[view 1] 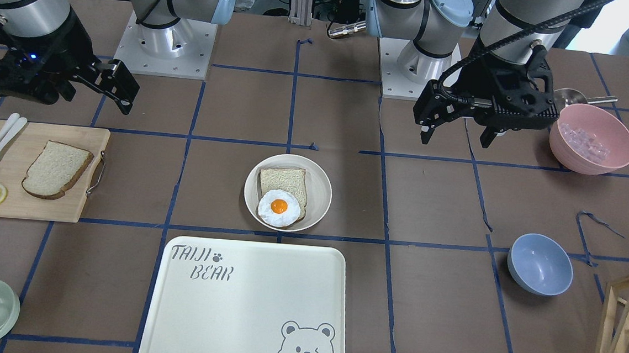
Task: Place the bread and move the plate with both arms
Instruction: 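Move the right gripper over the bread slice on the wooden board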
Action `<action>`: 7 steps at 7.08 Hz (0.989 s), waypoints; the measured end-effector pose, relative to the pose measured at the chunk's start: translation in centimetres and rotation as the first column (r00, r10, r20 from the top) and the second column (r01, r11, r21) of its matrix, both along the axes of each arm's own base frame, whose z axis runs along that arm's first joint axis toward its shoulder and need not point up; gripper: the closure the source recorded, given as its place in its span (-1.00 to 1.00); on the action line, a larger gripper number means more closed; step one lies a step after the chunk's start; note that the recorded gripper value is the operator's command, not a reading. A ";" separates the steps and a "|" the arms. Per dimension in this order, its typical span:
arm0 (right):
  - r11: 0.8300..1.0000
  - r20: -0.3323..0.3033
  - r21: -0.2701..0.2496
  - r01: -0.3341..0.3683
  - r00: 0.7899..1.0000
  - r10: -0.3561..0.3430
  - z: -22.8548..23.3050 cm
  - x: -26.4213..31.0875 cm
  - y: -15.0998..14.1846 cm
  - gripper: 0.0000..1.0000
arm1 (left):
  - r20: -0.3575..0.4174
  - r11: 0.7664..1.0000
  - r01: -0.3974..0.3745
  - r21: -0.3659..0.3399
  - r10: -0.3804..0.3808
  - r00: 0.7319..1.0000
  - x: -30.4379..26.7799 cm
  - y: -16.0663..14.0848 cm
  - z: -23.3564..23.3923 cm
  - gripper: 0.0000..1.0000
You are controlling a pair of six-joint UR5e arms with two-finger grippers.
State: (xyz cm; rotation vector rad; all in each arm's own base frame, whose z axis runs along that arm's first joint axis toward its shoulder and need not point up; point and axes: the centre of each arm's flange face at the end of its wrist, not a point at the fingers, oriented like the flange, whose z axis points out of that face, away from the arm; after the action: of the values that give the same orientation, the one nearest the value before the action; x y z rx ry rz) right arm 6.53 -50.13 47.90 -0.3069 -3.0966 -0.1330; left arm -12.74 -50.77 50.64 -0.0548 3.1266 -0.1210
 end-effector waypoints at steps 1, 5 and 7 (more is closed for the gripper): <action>0.998 -0.034 0.016 0.056 0.998 -0.055 -0.5 -3.7 -0.4 -1.00 | 0.000 1.000 0.000 0.000 0.000 1.000 0.0 0.0 0.0 -1.00; 0.977 -0.067 0.029 0.210 0.976 -0.208 -9.9 -13.4 -2.9 -0.93 | 0.000 1.000 0.000 0.000 0.000 1.000 0.0 0.0 0.0 -1.00; 0.966 -0.073 0.032 0.256 0.965 -0.254 -14.9 -14.6 -3.9 -0.95 | 0.000 1.000 0.000 0.000 0.000 1.000 0.0 0.0 0.0 -1.00</action>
State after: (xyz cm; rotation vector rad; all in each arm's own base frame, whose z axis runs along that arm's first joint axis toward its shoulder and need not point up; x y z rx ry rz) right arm -8.11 -53.99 33.02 -0.6931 -2.9680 -0.1867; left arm -12.74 -50.78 50.63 -0.0548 3.1266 -0.1206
